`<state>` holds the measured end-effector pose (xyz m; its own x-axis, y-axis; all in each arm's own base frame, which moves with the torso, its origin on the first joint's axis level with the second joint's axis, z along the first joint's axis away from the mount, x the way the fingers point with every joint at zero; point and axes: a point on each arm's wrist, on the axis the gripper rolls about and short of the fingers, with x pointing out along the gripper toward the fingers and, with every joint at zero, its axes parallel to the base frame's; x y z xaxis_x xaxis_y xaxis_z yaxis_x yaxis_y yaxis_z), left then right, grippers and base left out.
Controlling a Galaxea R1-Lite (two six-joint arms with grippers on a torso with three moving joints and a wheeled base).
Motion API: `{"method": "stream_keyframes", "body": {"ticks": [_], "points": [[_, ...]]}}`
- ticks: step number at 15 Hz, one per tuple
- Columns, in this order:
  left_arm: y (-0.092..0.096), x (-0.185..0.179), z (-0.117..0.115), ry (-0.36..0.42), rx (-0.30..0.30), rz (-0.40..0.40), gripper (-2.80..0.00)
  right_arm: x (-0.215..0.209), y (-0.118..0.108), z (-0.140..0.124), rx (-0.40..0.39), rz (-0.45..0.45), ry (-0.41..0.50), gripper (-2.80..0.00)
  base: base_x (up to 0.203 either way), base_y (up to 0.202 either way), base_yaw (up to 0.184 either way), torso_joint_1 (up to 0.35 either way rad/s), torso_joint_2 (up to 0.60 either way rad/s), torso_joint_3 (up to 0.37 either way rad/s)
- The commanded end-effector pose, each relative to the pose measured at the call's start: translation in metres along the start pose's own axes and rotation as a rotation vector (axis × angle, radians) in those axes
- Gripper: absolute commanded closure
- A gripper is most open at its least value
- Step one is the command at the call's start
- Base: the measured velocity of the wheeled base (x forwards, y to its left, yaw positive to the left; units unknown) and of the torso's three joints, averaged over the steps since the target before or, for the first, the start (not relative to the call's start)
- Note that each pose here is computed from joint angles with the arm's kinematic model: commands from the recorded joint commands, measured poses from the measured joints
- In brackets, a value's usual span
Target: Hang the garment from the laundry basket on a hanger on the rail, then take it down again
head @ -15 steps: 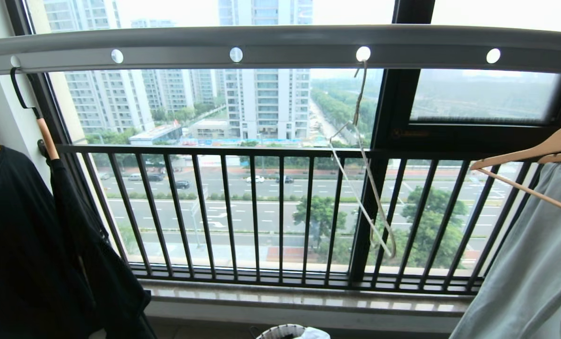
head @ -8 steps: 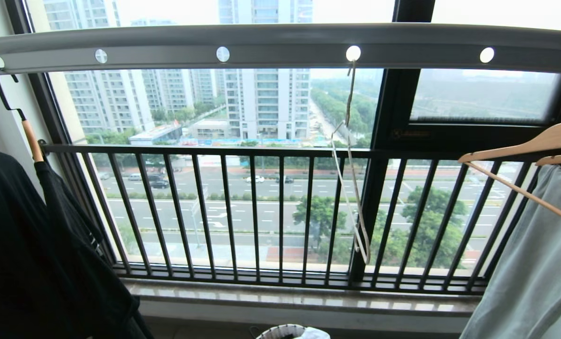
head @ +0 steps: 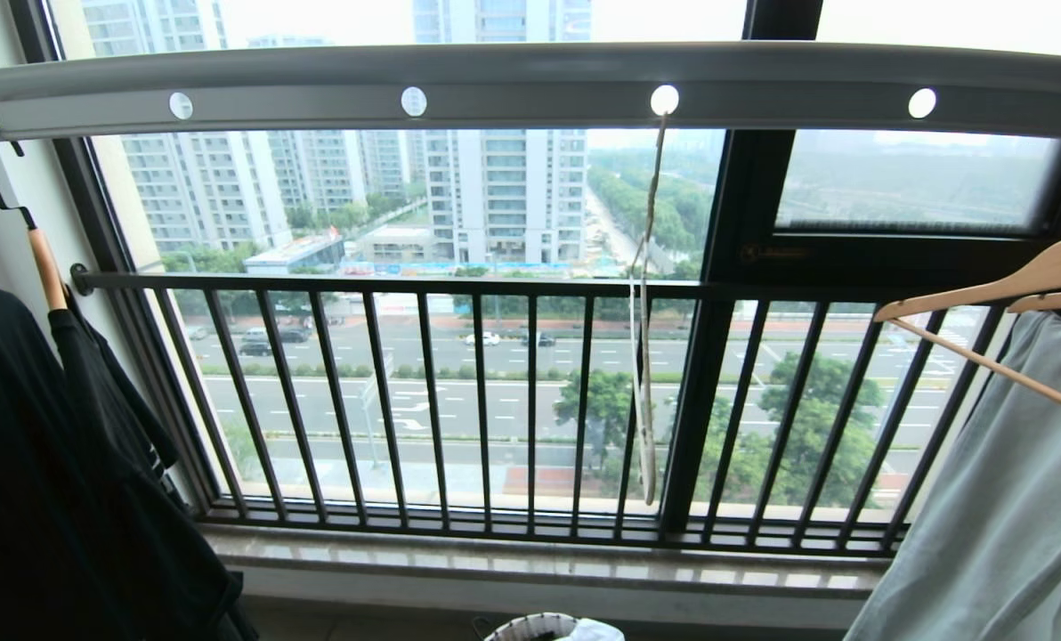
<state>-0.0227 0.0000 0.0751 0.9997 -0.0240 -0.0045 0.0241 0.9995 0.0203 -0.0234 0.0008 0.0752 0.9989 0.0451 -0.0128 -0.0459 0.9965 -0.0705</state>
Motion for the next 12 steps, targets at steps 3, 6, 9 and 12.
{"method": "stream_keyframes", "body": {"ticks": [3,6,9,12], "points": [[0.0000,-0.0001,0.0000,-0.001,-0.002,0.001,0.00,0.0001,0.0000,-0.0002,-0.001,0.001,0.003,0.00,0.000,0.000,0.000,0.000,0.00,0.000],[0.0000,-0.0001,0.0000,-0.001,-0.002,0.001,0.00,0.0001,-0.0001,0.0001,0.016,-0.004,0.000,0.00,0.000,0.000,0.000,0.000,0.00,0.000],[0.0000,-0.0001,0.0000,-0.001,-0.002,0.001,0.00,0.0001,-0.0001,0.0003,0.019,-0.004,-0.002,0.00,0.000,0.000,0.000,0.000,0.00,0.000],[0.0000,-0.0001,0.0000,-0.001,-0.002,0.001,0.00,0.0002,-0.0001,0.0002,0.017,-0.004,-0.001,0.00,0.000,0.000,0.000,0.000,0.00,0.000]]}}
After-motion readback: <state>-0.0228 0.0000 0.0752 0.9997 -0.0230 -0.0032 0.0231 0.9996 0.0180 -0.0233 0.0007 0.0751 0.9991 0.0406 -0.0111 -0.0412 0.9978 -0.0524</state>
